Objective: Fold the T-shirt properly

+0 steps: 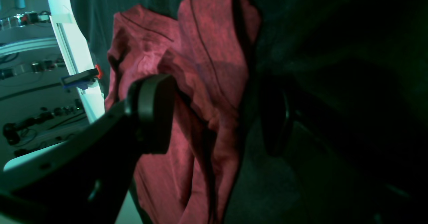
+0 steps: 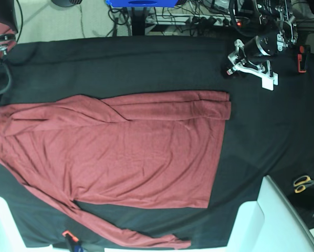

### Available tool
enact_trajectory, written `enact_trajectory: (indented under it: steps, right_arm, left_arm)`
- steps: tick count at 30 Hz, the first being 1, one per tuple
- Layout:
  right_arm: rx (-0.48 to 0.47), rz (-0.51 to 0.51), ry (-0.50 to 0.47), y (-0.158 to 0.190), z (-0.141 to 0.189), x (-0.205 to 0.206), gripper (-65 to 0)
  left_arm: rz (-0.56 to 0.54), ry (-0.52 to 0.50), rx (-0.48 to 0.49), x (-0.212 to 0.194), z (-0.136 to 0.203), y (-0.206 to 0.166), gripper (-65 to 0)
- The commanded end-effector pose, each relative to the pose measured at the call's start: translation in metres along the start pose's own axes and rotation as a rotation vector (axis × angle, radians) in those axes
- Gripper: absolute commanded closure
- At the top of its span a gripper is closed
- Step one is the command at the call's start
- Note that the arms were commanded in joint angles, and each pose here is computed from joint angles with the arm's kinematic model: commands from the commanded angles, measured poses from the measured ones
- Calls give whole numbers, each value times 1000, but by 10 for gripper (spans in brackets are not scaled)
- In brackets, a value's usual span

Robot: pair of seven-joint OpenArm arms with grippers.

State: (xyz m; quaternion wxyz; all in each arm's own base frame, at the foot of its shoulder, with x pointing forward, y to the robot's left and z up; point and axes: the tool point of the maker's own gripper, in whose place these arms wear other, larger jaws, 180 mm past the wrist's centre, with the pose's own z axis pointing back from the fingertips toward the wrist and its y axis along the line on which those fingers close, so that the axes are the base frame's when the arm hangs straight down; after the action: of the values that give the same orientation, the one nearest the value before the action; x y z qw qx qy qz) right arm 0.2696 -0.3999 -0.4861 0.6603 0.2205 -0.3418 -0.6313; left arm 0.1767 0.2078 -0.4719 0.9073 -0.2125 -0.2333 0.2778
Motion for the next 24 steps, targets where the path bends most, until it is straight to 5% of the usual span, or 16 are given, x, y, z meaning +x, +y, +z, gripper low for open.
enact_trajectory:
  steps: [1, 20, 22, 24]
  right_arm:
    - [-2, 20, -20, 7, 2, 15, -377]
    - [51, 18, -32, 37, -5, 22, -374]
    - [50, 17, -32, 37, -5, 22, -335]
    - [50, 15, -28, 36, -6, 20, -216]
  left_arm:
    - [-16, -26, -19, 9, 4, -5, -244]
    - [-14, -26, -21, 9, 4, -5, -244]
    - [-14, -26, -21, 9, 4, -5, -244]
    - [-13, -28, -20, 10, 4, -5, -244]
